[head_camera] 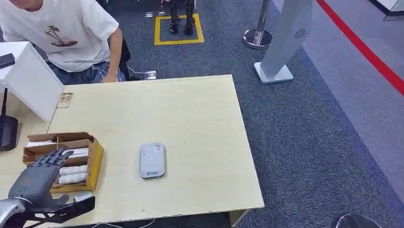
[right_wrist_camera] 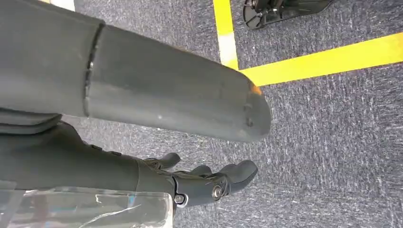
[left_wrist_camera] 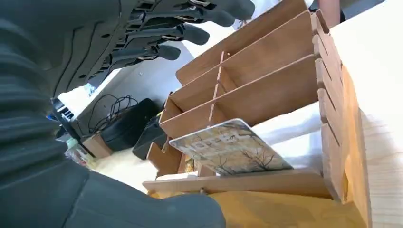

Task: Pass the card to the sensor for recognition and then transmit it.

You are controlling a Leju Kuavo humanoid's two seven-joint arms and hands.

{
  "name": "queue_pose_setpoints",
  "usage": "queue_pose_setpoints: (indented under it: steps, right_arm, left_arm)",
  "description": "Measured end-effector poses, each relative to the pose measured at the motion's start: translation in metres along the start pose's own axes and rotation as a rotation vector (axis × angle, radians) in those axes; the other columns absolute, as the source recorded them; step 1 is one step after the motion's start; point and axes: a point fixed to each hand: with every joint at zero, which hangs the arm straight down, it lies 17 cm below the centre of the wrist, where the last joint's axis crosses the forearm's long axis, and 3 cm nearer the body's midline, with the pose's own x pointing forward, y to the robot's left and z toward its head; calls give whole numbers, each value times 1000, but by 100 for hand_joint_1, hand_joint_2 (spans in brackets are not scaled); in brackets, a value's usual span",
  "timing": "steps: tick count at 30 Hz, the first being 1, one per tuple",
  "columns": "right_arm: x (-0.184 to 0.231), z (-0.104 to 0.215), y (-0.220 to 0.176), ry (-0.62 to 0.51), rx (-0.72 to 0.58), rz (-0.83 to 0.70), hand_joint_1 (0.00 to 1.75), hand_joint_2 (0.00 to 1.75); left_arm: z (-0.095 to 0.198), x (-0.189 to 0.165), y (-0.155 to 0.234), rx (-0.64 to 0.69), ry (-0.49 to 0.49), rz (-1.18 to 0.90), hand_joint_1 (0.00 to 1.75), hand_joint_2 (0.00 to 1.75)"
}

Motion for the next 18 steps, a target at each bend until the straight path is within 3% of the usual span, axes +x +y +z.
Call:
queue_pose_setpoints:
  steps: [18]
  right_arm:
    - [0,0,0,2,-1,-3,0,175]
  left_arm:
    - [5,-12,-9,-29,38,-18,0,175]
